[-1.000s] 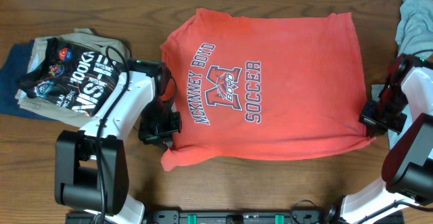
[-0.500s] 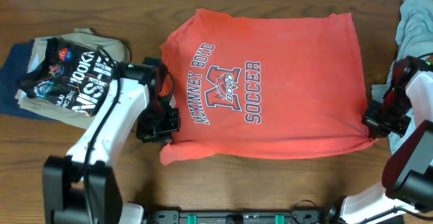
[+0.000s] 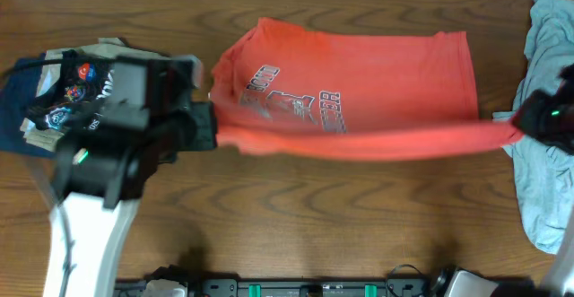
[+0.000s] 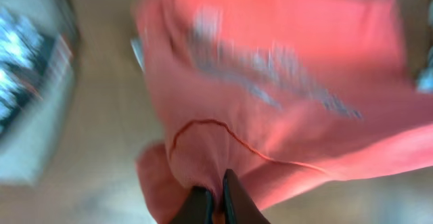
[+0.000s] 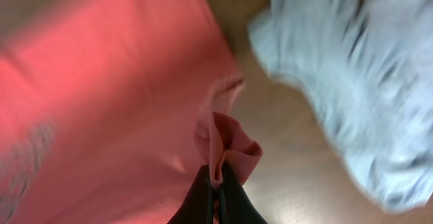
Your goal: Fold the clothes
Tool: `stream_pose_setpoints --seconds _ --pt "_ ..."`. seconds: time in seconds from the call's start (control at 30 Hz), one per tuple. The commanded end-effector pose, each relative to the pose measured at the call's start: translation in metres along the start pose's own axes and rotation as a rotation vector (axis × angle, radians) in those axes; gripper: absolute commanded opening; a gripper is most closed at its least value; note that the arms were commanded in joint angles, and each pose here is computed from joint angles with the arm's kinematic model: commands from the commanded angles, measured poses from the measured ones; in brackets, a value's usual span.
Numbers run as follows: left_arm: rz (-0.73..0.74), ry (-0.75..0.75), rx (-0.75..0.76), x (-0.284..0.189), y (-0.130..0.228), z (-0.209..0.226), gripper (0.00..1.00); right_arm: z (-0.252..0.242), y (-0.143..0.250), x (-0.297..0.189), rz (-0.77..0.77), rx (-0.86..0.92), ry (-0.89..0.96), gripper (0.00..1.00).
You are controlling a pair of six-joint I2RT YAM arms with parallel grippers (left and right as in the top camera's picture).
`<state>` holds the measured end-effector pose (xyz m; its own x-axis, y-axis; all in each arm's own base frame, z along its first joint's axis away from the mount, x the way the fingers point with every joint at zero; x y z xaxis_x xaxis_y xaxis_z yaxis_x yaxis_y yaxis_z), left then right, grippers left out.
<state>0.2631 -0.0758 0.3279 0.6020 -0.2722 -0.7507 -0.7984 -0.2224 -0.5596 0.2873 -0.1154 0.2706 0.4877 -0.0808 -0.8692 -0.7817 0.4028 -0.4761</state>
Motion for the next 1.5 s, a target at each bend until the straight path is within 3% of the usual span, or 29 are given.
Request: stream_pose_setpoints --seconds 0.0,0.23,0.47,0.73,0.93,1.1,1.27,1.47 --pt "-0.263 -0.020 0.026 -0.061 -0.036 -0.005 0.06 0.011 -0.027 -0.065 -0.220 -0.044 -0.026 0.01" --pt "-0.658 0.061 0.037 -0.181 -0.072 -0.026 0.06 0.016 -0.057 -0.185 -0.591 -0.007 -0.001 0.01" --pt "-0.829 0.087 0.028 -0.239 -0.081 -0.031 0.06 0.015 -0.074 -0.255 -0.830 0.046 0.003 0.01" --pt "-0.679 0.020 0.028 -0.180 -0.103 -0.031 0.06 0.009 -0.089 -0.198 -0.649 0.066 -0.018 0.01" --pt "-0.467 -0.071 0.044 -0.085 -0.129 -0.027 0.06 0.008 -0.111 -0.125 -0.460 0.056 -0.050 0.01" --pt "-0.366 -0.125 0.109 0.002 -0.159 -0.024 0.06 0.023 -0.157 -0.078 -0.477 0.046 -0.143 0.01" --pt "-0.550 -0.097 0.095 0.024 -0.224 -0.025 0.06 0.048 -0.217 -0.094 -0.702 0.087 -0.346 0.01" --pt "-0.963 0.040 -0.006 -0.086 -0.292 -0.042 0.06 0.039 -0.245 -0.198 -1.072 0.135 -0.407 0.01"
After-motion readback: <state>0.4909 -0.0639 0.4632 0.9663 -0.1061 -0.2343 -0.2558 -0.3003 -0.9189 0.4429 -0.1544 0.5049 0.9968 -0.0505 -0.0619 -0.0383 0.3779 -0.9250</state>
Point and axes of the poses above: each gripper's point midway between its finger pads, its own x axis out along the fingers, its own z axis along the line the jaws close on, y = z × x, the point moved 2 cm from there along -x, back along the fingers, and after that the axes turned 8 degrees about -x, right-handed, at the moved point
